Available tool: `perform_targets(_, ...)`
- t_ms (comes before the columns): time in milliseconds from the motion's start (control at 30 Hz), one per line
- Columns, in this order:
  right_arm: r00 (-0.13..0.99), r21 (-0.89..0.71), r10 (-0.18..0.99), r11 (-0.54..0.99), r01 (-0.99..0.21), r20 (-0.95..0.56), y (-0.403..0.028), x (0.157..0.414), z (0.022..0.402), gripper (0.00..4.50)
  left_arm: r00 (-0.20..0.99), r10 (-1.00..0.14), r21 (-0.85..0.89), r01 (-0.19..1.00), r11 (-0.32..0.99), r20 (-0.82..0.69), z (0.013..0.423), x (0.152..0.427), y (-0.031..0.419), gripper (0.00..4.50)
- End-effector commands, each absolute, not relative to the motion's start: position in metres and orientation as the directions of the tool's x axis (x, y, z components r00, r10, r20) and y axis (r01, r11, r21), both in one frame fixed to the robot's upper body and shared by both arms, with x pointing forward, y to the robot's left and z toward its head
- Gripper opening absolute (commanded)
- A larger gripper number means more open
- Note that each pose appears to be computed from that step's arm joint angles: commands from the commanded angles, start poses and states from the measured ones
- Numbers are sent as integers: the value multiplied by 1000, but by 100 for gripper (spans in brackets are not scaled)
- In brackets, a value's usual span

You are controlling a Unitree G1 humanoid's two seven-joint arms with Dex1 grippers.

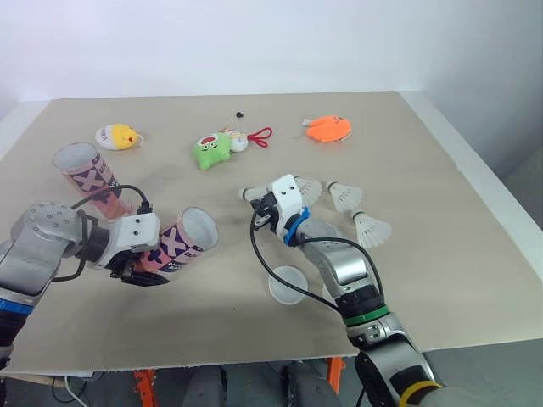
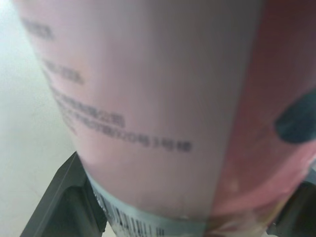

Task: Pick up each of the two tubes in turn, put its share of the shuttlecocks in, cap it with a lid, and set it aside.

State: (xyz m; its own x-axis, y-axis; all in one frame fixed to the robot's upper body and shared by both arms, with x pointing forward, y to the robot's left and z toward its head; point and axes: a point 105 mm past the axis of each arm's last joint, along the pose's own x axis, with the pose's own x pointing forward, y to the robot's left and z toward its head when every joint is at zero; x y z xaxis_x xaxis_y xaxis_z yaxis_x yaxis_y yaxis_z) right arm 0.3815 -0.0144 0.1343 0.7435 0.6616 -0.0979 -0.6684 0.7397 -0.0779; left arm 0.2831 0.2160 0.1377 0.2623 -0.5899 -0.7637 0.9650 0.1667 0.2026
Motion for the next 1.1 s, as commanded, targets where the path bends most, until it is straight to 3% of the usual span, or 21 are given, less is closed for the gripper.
perform_targets(33,614,-157,785,618,-770,82,-18,355,189,4,231,-593,179,973,147,-771,134,278,213,332)
perform_targets(167,367,-217,913,400,-890,177,-31,307,235,4,229,-590,179,973,144,-774,134,277,214,332)
perform_targets(333,191,-339,982,179,-924,-5,-34,267,238,4,226,-588,177,974,141,-776,134,278,215,332)
perform_targets(567,151,-501,975,49,-864,-166,-1,265,214,4,220,-599,181,975,126,-770,135,281,210,332)
perform_targets(733,143,-556,977,31,-831,-160,16,271,214,4,223,-597,184,975,126,-770,136,282,210,332)
perform_targets(800,112,-537,985,22,-843,-135,20,267,221,68,224,-598,184,975,127,-770,136,281,210,332)
perform_targets(967,71,-467,993,20,-884,-92,9,265,243,278,225,-597,181,974,135,-770,134,278,211,332)
perform_targets(1033,74,-450,993,26,-893,-89,4,270,256,278,227,-597,181,974,138,-769,135,278,212,332)
perform_targets(1100,82,-477,988,11,-879,-129,3,278,260,226,228,-598,181,974,140,-768,135,278,212,332)
